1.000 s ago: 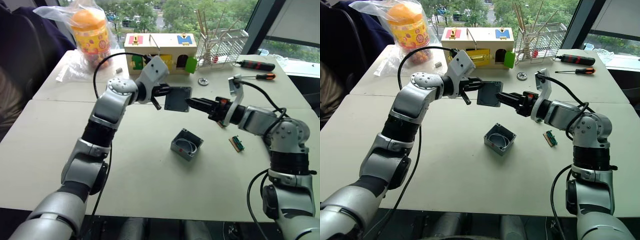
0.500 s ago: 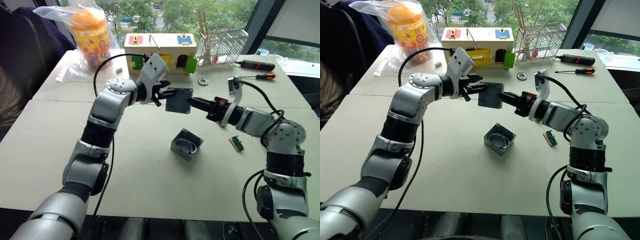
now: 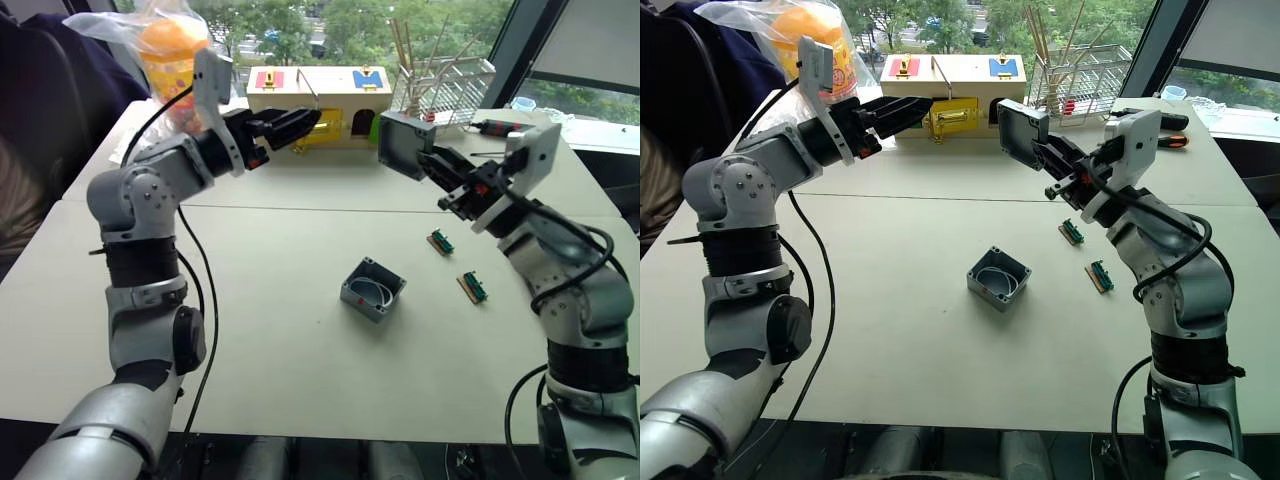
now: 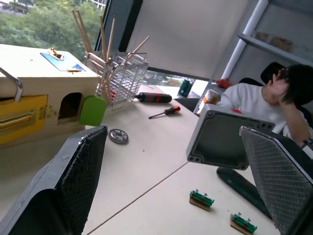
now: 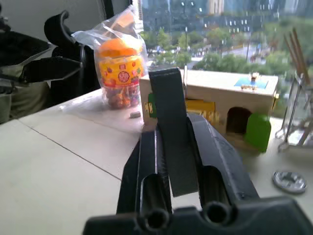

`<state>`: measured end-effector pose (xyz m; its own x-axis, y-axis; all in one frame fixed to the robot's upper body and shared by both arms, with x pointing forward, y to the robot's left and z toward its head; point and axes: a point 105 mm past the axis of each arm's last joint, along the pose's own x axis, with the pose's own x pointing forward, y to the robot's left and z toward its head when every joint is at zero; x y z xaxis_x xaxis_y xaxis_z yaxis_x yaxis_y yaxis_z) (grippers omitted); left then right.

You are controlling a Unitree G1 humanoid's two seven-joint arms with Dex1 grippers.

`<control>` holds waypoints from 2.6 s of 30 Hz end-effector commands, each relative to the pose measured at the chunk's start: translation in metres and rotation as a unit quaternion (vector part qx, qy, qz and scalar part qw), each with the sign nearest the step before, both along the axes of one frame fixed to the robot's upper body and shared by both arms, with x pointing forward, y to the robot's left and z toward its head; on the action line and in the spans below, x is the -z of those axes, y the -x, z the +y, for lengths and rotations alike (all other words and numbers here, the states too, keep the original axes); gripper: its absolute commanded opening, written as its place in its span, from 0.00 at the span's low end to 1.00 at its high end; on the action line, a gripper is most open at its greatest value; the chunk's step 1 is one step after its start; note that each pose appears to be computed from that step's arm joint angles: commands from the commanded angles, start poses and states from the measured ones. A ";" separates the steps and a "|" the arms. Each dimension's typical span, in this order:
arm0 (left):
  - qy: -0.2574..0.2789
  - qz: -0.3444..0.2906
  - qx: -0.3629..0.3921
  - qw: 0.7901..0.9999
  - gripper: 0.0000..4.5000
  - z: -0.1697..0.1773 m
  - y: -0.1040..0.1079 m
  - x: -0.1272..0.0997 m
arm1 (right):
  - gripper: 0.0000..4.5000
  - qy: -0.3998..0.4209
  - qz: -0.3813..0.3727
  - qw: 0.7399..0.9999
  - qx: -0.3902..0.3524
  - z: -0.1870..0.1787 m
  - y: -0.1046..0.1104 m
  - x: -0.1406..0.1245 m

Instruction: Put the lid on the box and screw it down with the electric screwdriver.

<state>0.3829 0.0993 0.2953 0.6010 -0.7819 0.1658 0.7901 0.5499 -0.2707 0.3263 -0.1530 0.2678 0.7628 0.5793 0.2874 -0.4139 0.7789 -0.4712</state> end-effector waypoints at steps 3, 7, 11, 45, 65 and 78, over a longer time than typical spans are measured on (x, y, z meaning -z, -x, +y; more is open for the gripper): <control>-0.002 0.005 0.034 0.999 0.79 -0.014 0.007 0.011 | 0.02 0.181 -0.200 0.963 0.004 0.017 0.036 0.006; -0.018 0.012 0.060 0.998 0.36 -0.025 0.011 0.025 | 0.02 0.287 -0.266 0.920 -0.024 0.019 0.052 0.037; -0.066 0.022 0.108 0.992 0.01 -0.038 0.017 0.050 | 0.02 0.371 -0.316 0.869 -0.085 0.017 0.069 0.077; -0.232 -0.019 0.265 0.936 0.01 -0.084 0.045 0.127 | 0.02 0.447 -0.333 0.821 -0.123 0.004 0.044 0.157; -0.224 -0.031 0.264 0.938 0.01 -0.093 0.044 0.125 | 0.02 0.451 -0.356 0.811 -0.104 -0.002 0.050 0.156; -0.210 -0.036 0.265 0.940 0.01 -0.098 0.044 0.121 | 0.02 0.435 -0.421 0.794 -0.056 0.002 0.055 0.135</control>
